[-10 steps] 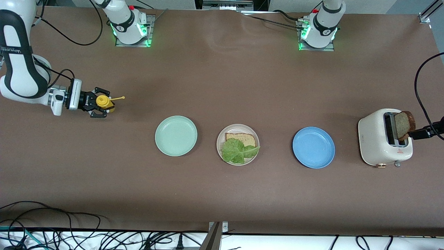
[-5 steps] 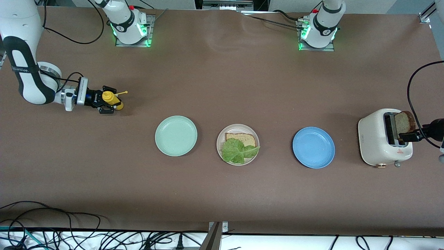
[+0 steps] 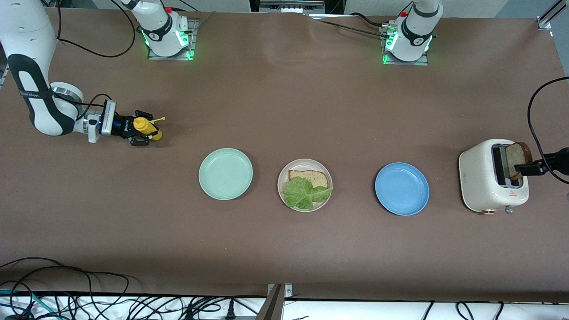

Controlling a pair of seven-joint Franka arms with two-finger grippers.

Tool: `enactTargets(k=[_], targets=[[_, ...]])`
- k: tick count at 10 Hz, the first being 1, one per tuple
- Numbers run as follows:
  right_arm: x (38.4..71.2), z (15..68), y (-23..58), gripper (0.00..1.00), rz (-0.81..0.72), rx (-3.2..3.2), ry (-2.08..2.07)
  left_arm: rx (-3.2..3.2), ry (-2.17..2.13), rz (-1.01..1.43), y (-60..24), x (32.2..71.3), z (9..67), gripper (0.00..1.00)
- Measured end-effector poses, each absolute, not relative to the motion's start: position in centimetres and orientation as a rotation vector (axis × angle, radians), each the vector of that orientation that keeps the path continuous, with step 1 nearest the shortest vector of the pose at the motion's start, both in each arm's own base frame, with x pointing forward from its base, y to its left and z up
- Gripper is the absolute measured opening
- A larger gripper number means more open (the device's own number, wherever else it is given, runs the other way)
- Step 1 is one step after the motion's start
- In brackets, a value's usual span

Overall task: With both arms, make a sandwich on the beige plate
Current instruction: 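Carry the mustard back with the right gripper while the left gripper reaches the toaster, then set down the mustard, open the right gripper while the left grasps bread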

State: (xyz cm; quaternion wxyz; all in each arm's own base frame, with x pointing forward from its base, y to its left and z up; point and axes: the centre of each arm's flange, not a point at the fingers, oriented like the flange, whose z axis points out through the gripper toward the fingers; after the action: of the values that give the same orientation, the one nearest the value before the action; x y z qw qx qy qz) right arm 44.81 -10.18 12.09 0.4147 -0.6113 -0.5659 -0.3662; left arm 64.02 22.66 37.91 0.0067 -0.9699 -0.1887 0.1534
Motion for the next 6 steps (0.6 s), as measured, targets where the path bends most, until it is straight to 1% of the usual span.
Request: enactTargets(k=[1,2,3,5,6], targets=[[44.8,12.0,-9.9,0.15,-0.921,-1.531,-1.419,-3.04,-0.584,0.497,22.5,63.7,37.6,1.0],[44.9,12.0,-9.8,0.25,-0.922,-1.527,-1.417,-3.043,-0.574,0.507,22.1,63.4,37.7,1.0],[44.8,12.0,-9.9,0.43,-0.925,-1.527,-1.413,-3.046,-0.563,0.515,21.5,63.0,37.9,1.0],[44.7,12.1,-10.4,0.71,-0.935,-1.531,-1.402,-3.048,-0.544,0.531,20.4,61.9,38.6,1.0],[44.7,12.1,-10.6,0.87,-0.941,-1.531,-1.395,-3.046,-0.543,0.538,20.3,61.6,38.7,1.0]])
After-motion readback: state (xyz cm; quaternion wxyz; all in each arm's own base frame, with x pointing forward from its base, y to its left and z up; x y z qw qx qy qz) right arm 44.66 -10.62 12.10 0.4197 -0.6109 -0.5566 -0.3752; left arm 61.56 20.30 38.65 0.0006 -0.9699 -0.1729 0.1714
